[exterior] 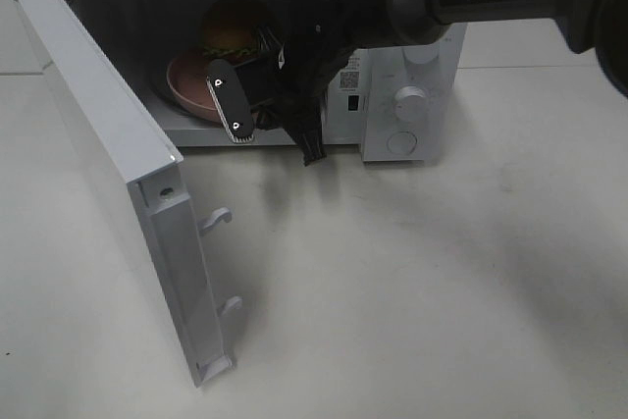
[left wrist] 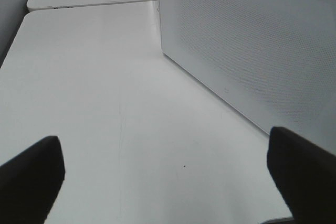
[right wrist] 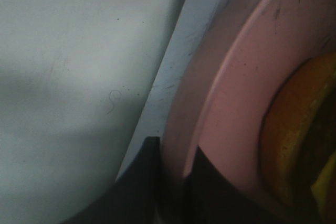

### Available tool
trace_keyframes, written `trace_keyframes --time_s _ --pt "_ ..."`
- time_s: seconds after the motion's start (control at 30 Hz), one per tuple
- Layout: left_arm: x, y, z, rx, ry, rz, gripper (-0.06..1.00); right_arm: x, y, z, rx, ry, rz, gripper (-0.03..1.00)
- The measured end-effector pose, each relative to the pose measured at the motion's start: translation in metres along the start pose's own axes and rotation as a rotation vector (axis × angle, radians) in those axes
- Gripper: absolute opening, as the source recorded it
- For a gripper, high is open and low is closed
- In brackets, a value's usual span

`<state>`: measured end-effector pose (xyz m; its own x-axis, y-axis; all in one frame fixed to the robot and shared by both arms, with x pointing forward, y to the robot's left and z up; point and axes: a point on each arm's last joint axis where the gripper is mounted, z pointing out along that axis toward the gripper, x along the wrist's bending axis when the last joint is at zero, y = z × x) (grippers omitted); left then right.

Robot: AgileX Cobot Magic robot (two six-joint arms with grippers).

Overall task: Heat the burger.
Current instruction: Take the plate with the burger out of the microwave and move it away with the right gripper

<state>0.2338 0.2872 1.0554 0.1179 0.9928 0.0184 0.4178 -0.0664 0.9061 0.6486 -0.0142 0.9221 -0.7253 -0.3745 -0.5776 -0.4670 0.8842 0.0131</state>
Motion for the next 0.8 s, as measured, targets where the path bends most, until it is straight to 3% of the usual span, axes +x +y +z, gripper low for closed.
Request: trace_keyframes --time_s 0.47,0.8 --pt "0.0 0.0 0.0 0.0 0.0 0.0 0.99 0.022 -0.002 -0.035 -0.039 -0.118 -0.074 0.11" --pt "0.0 0.0 0.0 0.0 0.0 0.0 0.99 0.042 0.0 -0.051 -0.051 -0.114 -0.106 0.11"
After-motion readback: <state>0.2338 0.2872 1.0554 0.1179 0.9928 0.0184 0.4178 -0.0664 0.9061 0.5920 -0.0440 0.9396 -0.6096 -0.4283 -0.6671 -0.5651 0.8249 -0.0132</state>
